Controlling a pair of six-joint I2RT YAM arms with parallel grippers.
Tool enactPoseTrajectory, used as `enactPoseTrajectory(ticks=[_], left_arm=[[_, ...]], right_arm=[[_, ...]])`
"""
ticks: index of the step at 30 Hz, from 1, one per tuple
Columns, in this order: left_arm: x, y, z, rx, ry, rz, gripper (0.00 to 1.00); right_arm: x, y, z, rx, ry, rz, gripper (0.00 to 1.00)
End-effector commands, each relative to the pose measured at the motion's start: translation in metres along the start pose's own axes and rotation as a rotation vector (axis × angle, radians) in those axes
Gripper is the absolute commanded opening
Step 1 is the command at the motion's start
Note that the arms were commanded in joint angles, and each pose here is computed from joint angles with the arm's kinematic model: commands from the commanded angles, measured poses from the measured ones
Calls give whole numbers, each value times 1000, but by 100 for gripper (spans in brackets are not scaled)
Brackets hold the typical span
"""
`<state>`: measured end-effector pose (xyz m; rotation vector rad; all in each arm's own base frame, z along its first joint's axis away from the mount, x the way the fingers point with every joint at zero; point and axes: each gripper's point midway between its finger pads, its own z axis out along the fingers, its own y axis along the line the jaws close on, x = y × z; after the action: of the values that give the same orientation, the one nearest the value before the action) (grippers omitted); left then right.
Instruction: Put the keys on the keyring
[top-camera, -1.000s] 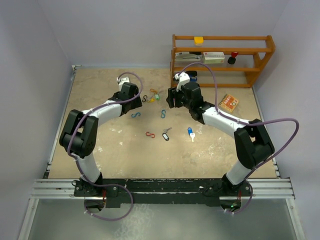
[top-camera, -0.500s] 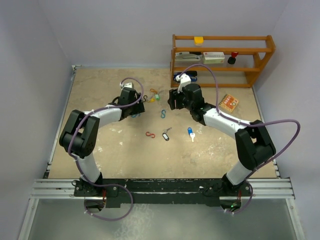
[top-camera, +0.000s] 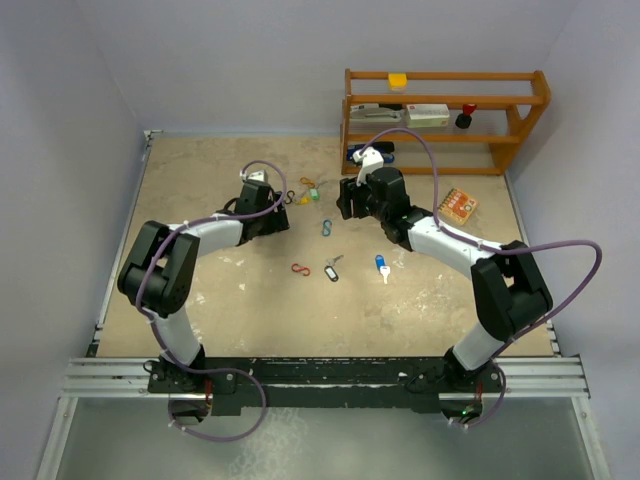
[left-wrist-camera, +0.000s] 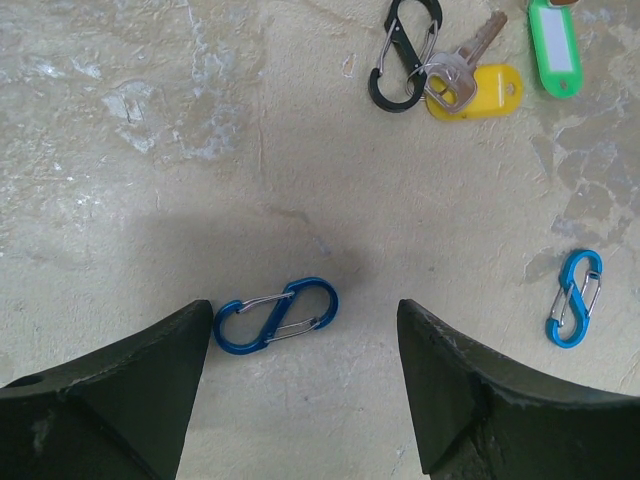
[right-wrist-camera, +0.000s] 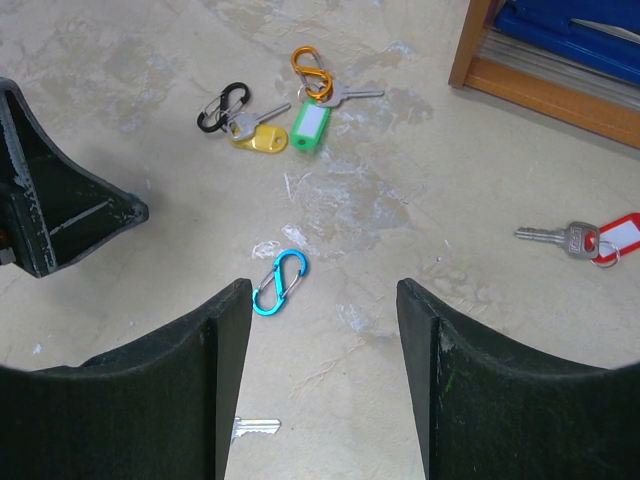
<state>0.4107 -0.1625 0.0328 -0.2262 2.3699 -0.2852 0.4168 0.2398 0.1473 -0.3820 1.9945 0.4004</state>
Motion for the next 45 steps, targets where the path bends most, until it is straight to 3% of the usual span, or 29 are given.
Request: enactPoseTrajectory(ticks=[1, 25, 45], left_arm=[[-17, -11, -12, 55, -54, -12, 72], [4, -42, -18, 143, -22, -2, 72], [5, -14, -5, -32, -80, 86, 67]], right_arm=[[-25, 0, -9, -4, -74, 10, 62], [-25, 0, -7, -7, -71, 8, 62], [-25, -3, -10, -4, -74, 6, 62]])
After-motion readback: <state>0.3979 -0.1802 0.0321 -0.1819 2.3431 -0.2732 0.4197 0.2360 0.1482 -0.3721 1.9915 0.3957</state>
